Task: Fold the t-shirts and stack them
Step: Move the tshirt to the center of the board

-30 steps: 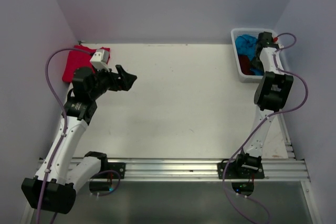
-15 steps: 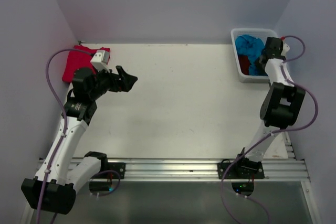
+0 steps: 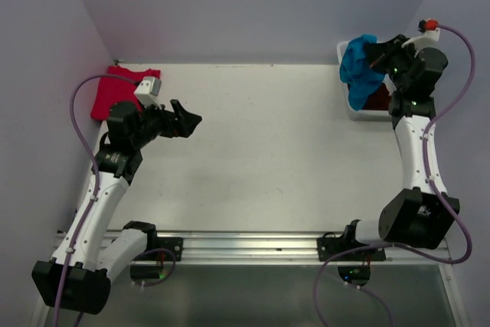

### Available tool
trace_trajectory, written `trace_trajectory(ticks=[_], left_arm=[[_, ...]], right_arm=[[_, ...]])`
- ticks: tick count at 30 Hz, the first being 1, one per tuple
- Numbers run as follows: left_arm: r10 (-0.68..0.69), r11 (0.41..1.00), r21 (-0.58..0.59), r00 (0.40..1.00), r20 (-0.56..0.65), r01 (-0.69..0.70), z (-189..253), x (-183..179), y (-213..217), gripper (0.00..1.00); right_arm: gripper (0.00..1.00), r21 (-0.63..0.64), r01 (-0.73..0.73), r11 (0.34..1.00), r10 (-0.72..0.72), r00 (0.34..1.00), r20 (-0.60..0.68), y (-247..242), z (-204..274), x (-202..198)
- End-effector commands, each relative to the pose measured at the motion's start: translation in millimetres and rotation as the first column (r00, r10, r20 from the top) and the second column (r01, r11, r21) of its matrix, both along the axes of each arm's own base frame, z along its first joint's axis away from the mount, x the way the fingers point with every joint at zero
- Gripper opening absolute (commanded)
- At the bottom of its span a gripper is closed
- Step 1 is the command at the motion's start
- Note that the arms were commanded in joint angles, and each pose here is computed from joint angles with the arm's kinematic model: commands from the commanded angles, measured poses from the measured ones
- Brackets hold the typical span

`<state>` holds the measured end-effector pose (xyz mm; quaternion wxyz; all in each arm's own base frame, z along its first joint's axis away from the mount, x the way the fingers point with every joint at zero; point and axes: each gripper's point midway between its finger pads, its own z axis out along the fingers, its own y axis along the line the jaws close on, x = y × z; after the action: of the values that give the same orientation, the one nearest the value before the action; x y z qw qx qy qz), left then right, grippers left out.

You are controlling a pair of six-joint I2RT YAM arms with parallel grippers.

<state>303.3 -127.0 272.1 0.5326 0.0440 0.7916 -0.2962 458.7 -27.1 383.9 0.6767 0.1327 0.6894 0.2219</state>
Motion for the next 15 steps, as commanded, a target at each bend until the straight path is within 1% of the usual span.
trace_trajectory(ticks=[1, 2, 3, 4, 6, 7, 9, 11, 14, 15], left_arm=[[-0.021, 0.999, -0.026, 0.998, 0.058, 0.023, 14.8, -2.1, -4.9, 1.0], [-0.021, 0.999, -0.026, 0.998, 0.058, 0.023, 14.4, -2.0, -4.9, 1.0], [-0.019, 0.999, -0.026, 0.998, 0.061, 0.021, 14.8, -1.9, -4.6, 1.0], [-0.019, 0.999, -0.026, 0.998, 0.062, 0.021, 14.6, -2.2, -4.6, 1.0], [-0.018, 0.999, -0.025, 0.998, 0.062, 0.02, 13.9, -2.3, -4.4, 1.0], [-0.018, 0.999, -0.026, 0.998, 0.063, 0.02, 14.6, -2.2, -4.4, 1.0], [-0.018, 0.999, -0.026, 0.998, 0.063, 0.02, 14.0, -2.5, -4.3, 1.0], [-0.018, 0.999, -0.027, 0.998, 0.064, 0.019, 14.5, -2.7, -4.3, 1.0], [-0.019, 0.999, -0.03, 0.997, 0.069, 0.021, 17.1, -3.1, -4.6, 1.0], [-0.018, 0.999, -0.031, 0.997, 0.073, 0.021, 18.6, -3.2, -4.6, 1.0]], right_arm=[[0.0, -0.08, -0.302, 0.95, 0.31, 0.94, 0.14, 68.7, 45.6, -38.2], [0.0, -0.095, -0.34, 0.936, 0.351, 0.925, 0.146, 79.8, 49.9, -46.4], [0.0, -0.113, -0.417, 0.902, 0.43, 0.891, 0.144, 100.2, 52.4, -57.8], [0.0, -0.15, -0.446, 0.883, 0.466, 0.87, 0.158, 110.0, 59.4, -69.3], [0.0, -0.177, -0.532, 0.828, 0.556, 0.821, 0.13, 137.7, 56.5, -87.4], [0.0, -0.213, -0.568, 0.795, 0.599, 0.789, 0.133, 148.2, 59.5, -100.5], [0.0, -0.222, -0.66, 0.718, 0.691, 0.713, 0.117, 171.1, 56.0, -121.0], [0.0, -0.239, -0.745, 0.623, 0.78, 0.616, 0.112, 193.0, 56.9, -149.9], [0.0, -0.253, -0.814, 0.523, 0.85, 0.521, 0.08, 208.6, 50.3, -179.9], [0.0, -0.26, -0.826, 0.5, 0.863, 0.499, 0.076, 211.4, 50.0, -187.2]])
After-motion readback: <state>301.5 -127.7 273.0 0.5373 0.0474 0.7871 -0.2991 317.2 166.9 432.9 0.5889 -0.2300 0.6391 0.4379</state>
